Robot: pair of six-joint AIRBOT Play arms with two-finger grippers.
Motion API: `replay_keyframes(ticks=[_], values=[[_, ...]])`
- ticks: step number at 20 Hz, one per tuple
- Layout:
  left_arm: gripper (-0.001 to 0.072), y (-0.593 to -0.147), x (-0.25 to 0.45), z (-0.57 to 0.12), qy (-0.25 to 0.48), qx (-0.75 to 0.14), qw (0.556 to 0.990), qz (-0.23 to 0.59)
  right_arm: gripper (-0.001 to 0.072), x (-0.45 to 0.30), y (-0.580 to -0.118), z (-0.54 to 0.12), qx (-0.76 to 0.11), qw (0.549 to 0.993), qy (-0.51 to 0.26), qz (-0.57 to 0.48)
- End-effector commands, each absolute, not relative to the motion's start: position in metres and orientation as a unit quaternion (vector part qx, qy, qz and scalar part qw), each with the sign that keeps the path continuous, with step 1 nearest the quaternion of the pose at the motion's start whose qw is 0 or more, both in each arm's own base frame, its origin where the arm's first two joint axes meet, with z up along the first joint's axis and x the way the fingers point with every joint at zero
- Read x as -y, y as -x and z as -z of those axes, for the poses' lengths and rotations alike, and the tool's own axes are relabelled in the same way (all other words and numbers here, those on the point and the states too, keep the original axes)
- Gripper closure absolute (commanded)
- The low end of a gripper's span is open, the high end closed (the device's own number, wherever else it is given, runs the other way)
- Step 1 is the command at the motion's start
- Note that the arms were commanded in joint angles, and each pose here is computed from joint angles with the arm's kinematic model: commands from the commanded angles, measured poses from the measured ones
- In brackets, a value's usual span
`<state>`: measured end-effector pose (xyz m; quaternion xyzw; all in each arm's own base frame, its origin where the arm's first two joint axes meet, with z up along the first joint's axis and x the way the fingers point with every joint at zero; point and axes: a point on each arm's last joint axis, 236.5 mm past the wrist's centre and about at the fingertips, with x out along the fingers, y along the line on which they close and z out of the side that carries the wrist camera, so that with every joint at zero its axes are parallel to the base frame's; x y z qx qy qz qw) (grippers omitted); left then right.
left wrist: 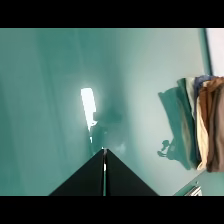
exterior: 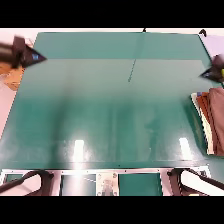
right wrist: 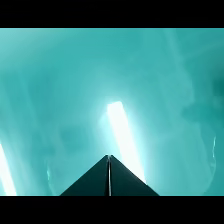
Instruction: Fold the shirts.
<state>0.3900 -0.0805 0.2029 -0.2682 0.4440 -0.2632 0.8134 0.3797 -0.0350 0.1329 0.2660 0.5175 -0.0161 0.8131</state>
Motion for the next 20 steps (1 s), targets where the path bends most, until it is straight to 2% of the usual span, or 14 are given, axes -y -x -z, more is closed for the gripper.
replay_keyframes(ticks=[1, 3, 6, 20], values=[[0.0685, -0.321, 0.089, -0.146, 0.265, -0.457, 0.817, 0.231, 0.0695, -0.057, -0.342, -0.068, -0.566, 0.797, -0.202, -0.063], [0.0685, -0.286, 0.099, -0.111, 0.281, -0.484, 0.797, 0.227, 0.0695, -0.081, -0.307, -0.033, -0.582, 0.786, -0.192, -0.078], [0.0685, -0.259, 0.107, -0.082, 0.292, -0.506, 0.78, 0.225, 0.0694, -0.094, -0.278, -0.008, -0.587, 0.78, -0.199, -0.085], [0.0684, -0.25, 0.111, -0.078, 0.296, -0.517, 0.769, 0.232, 0.0692, -0.101, -0.273, -0.011, -0.59, 0.773, -0.211, -0.094]])
